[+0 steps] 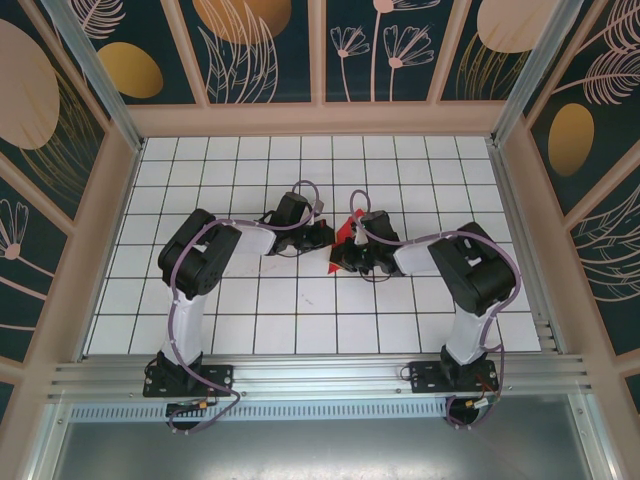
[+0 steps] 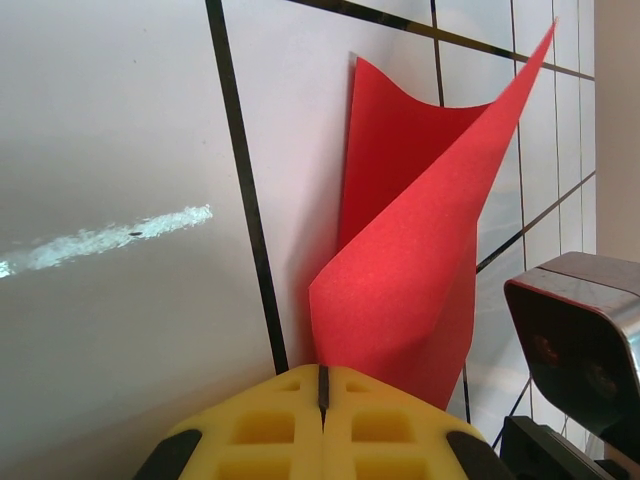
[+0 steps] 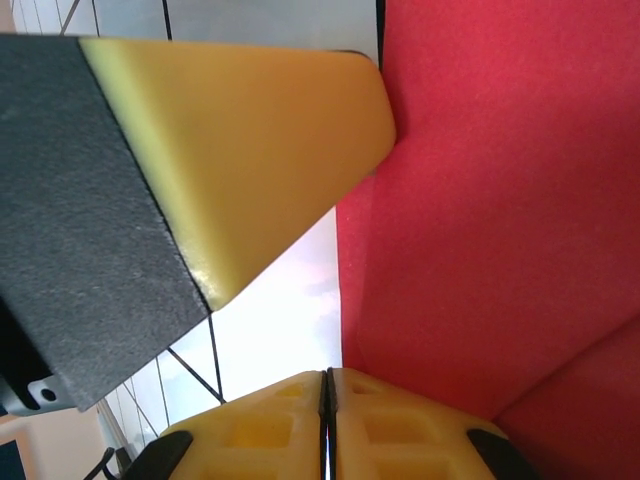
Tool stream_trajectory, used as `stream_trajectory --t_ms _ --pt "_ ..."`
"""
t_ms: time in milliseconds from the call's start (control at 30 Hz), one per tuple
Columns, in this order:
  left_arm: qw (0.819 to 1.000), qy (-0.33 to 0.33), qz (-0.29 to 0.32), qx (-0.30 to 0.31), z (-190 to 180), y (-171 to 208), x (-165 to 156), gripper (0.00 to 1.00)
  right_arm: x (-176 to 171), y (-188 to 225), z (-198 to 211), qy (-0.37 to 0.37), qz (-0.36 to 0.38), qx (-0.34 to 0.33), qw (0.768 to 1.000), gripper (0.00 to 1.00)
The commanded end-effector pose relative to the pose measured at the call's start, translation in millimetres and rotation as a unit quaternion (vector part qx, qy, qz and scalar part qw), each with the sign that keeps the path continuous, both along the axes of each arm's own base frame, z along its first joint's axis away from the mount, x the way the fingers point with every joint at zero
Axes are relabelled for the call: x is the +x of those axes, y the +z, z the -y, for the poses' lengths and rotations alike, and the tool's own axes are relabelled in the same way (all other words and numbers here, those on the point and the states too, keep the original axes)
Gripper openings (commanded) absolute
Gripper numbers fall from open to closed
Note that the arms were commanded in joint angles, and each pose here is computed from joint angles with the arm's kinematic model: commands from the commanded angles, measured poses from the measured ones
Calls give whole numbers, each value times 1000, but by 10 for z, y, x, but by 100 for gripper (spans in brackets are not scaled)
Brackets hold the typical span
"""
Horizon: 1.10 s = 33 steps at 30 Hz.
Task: Fold a paper plane with a square sheet of paper (pick it up from the middle)
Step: Fourth fold the wing at the center of the table.
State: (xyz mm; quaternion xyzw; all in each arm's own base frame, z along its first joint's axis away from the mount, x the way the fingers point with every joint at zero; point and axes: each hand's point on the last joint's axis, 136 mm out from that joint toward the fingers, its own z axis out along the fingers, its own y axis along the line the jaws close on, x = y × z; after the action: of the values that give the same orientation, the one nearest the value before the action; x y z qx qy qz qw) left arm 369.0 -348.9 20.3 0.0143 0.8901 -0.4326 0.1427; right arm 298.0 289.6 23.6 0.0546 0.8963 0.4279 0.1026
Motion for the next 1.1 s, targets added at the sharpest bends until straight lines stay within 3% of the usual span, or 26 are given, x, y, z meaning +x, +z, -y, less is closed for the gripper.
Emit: stream_trajectory --t_ms 0,200,667,800,900,1067 --pt "1000 3 -8 30 -62 -177 -45 0 -5 265 2 0 34 11 999 14" --pt "1000 5 -5 22 -33 -130 -16 0 -111 391 57 -8 43 22 999 14" --pt "999 12 -9 29 -54 -165 3 0 -160 -17 -168 3 -1 15 1000 9" --pt "999 11 -11 30 -56 -187 -9 0 -175 -202 -117 -5 -25 -13 1000 9" --pt "999 12 -11 33 -68 -196 -18 0 -174 -82 -127 -3 -12 -5 1000 10" --pt "999 12 -6 31 -57 -147 2 0 16 463 104 -36 64 -14 997 11"
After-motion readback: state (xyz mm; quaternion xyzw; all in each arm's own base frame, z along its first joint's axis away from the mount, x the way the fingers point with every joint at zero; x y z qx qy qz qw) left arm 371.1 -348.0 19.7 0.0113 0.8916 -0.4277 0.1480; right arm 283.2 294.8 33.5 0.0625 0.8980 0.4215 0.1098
